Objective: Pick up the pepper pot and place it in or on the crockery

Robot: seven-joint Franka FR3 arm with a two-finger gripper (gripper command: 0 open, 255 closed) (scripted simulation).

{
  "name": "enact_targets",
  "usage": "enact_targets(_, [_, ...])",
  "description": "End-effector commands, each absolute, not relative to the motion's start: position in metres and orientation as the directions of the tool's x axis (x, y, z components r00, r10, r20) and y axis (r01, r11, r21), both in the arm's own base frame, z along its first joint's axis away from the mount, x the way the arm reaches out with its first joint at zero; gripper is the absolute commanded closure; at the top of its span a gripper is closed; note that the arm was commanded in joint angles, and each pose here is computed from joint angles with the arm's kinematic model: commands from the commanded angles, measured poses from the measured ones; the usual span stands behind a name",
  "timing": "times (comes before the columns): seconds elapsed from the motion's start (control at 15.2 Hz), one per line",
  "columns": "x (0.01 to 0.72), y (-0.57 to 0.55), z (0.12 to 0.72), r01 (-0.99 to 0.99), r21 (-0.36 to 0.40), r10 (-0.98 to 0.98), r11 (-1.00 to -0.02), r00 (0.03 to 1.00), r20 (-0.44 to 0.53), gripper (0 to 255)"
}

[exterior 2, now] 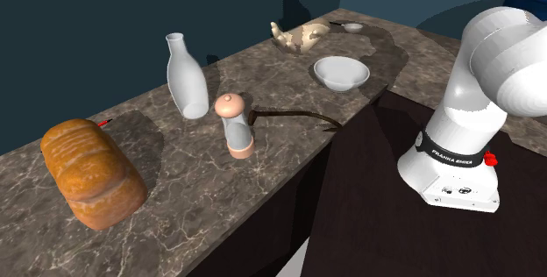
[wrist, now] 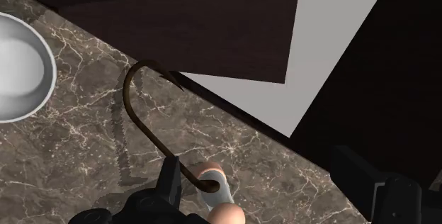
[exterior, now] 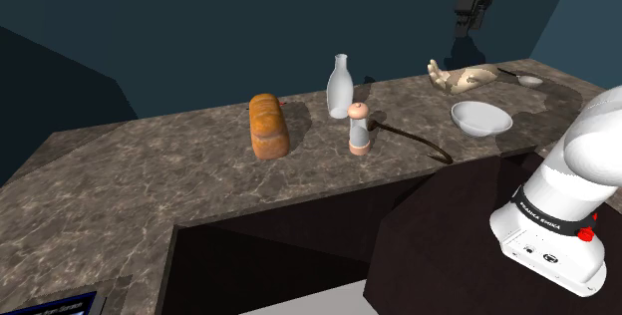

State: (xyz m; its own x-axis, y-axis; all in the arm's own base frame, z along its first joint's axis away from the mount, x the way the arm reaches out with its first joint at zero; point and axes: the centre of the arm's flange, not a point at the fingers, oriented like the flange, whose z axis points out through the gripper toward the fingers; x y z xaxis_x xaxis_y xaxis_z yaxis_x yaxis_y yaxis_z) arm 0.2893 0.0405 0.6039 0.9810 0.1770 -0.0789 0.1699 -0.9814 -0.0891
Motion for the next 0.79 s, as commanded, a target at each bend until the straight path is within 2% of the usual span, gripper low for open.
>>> enact_targets(0.0, [0.289,0.04,0.604,0.17,-0.089,0.177,-0.981,0.981,-0.079,0])
enact_targets(0.73, [0.388,0.058,0.502,0.167,-0.11,0.174,-0.98,0.983,-0.057,0])
